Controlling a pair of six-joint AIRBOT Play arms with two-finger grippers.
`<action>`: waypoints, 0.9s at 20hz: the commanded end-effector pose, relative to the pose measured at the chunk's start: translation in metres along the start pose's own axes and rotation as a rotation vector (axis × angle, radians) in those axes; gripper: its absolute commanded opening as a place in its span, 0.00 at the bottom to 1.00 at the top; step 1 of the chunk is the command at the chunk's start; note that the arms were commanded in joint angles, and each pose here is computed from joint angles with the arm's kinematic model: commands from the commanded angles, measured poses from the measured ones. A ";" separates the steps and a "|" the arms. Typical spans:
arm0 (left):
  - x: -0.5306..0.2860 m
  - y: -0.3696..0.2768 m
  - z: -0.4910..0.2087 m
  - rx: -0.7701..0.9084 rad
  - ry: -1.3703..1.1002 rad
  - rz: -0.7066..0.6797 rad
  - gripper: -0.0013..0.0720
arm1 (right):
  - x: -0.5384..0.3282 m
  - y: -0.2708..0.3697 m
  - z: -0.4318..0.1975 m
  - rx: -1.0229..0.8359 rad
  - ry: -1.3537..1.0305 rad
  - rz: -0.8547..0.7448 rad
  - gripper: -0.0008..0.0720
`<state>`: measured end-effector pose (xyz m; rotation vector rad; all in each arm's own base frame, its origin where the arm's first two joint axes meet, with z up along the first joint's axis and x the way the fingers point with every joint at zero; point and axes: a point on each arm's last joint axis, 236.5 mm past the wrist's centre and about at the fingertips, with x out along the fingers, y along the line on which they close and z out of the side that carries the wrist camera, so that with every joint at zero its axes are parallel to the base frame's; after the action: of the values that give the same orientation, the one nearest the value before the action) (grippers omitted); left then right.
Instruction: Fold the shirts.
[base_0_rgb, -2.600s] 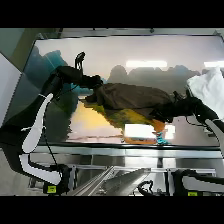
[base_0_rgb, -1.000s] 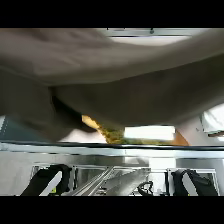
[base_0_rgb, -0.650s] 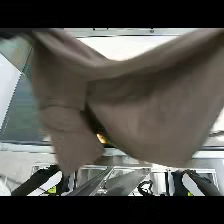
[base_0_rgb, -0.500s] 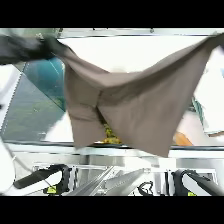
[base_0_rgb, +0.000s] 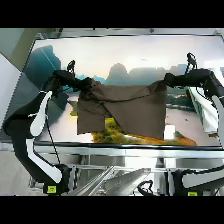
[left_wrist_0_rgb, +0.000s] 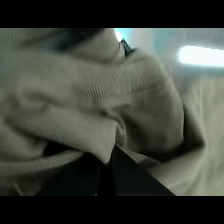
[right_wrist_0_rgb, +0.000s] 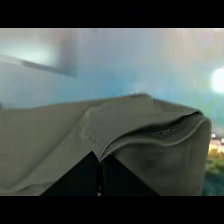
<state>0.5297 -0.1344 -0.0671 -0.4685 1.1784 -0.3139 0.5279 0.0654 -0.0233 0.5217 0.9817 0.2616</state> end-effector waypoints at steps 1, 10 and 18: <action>-0.012 -0.010 0.037 0.038 -0.044 -0.026 0.16 | 0.000 0.004 0.019 -0.004 -0.031 0.017 0.19; -0.160 0.022 0.017 0.023 0.148 -0.041 0.96 | -0.131 -0.033 -0.037 0.115 0.107 -0.034 0.51; -0.131 0.124 -0.115 -0.238 0.279 -0.069 0.96 | -0.123 -0.066 -0.215 0.355 0.347 -0.073 0.51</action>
<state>0.4104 0.0097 -0.0261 -0.6282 1.4382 -0.2977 0.3245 0.0019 -0.0339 0.7259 1.2874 0.1190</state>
